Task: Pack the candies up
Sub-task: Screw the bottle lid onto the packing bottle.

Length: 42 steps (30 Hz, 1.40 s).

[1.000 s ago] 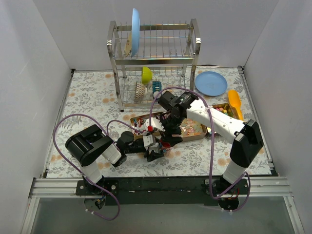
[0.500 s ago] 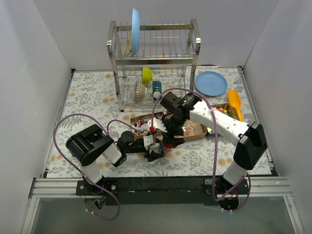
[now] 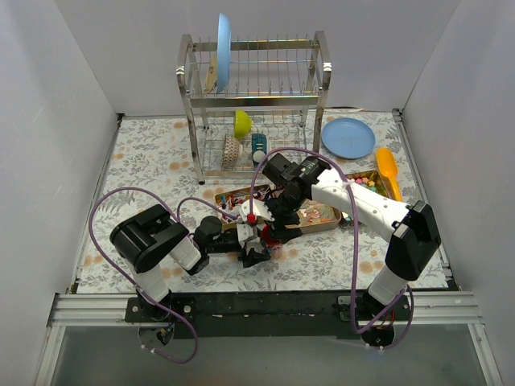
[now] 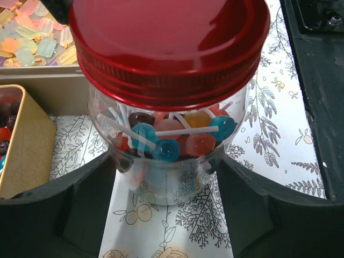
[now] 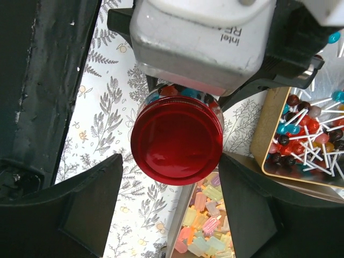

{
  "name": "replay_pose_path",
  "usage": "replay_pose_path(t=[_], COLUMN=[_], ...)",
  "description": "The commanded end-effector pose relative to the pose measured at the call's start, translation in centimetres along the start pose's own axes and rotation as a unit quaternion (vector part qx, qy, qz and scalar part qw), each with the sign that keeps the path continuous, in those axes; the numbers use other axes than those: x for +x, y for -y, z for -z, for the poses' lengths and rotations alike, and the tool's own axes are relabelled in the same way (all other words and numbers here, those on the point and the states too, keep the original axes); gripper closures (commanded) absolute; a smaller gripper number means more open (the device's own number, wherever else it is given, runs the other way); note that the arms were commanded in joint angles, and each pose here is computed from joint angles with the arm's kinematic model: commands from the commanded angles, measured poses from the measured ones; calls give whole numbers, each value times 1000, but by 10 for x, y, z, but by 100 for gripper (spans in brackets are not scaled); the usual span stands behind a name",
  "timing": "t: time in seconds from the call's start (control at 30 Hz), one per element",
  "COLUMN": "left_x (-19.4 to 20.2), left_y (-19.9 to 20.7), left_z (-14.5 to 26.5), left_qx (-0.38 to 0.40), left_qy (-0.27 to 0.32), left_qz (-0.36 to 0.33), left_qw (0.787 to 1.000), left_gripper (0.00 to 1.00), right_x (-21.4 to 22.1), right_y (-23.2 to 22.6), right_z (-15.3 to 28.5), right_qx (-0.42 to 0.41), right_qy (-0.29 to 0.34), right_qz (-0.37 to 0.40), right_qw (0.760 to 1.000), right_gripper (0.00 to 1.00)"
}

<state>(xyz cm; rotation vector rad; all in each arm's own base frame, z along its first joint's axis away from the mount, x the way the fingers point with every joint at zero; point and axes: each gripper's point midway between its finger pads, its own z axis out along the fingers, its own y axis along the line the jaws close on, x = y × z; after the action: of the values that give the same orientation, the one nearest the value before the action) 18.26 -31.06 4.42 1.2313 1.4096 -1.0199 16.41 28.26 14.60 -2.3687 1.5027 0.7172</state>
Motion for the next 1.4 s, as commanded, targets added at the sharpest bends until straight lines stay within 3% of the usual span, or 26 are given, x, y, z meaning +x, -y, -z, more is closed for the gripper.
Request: replay_pose_path(t=[0.0,0.1,0.27,0.33,0.53,0.73,0.77,0.8,0.87,0.9,0.97,1.03,1.07,1.1,1.2,1.23,1.27,1.37], left_x=[35,36,36,36,38,38,36,35,30,21,21,-4,2,-5,-25,-53,-54,-65], left_y=[-10,-10,-11,-11,-12,-10,-8,-5,-4,-2,8,10,16,18,19,18,22,27], left_z=[9,9,9,9,9,7,7,9,11,14,19,23,28,31,43,48,53,67], left_qx=[-41,-41,-42,-43,-47,-38,-32,-28,-34,-34,-19,-11,-2,0,-16,-25,-24,-30], left_qy=[-60,-62,-61,-61,-63,-65,-65,-65,-60,-50,-68,-53,-72,-71,-75,-35,-44,-59], left_qz=[53,54,56,55,58,61,62,64,83,82,99,80,88,81,89,66,73,64], left_qw=[996,996,996,996,995,995,995,995,994,995,993,995,993,994,993,997,996,996], left_gripper=[100,100,100,100,100,100,93,67,41,2,2,2,2,2,2,2,2,2], right_x=[-3,-3,-3,-1,14,10,11,11,10,10,8,3,1,-1,-7,-9,-13,2], right_y=[-12,-11,-12,-12,-10,-15,-15,-14,-11,-10,0,11,12,14,29,34,43,67], right_z=[-6,-7,-13,-16,-31,-32,-32,-31,-27,-25,-20,-11,-8,-5,17,27,41,77], right_qx=[-23,-23,-15,-4,54,61,60,64,71,73,98,123,126,133,171,184,202,263], right_qy=[8,9,16,8,-17,-7,-9,-9,-13,-16,-16,-13,-13,-10,-1,5,19,49], right_qz=[-5,-10,-32,-43,-129,-186,-184,-181,-171,-169,-161,-161,-159,-157,-174,-186,-197,-277], right_qw=[1000,1000,999,999,990,981,981,981,983,983,982,979,979,978,970,965,959,923], right_gripper=[27,33,35,43,54,54,54,52,49,45,38,27,6,2,2,2,2,2])
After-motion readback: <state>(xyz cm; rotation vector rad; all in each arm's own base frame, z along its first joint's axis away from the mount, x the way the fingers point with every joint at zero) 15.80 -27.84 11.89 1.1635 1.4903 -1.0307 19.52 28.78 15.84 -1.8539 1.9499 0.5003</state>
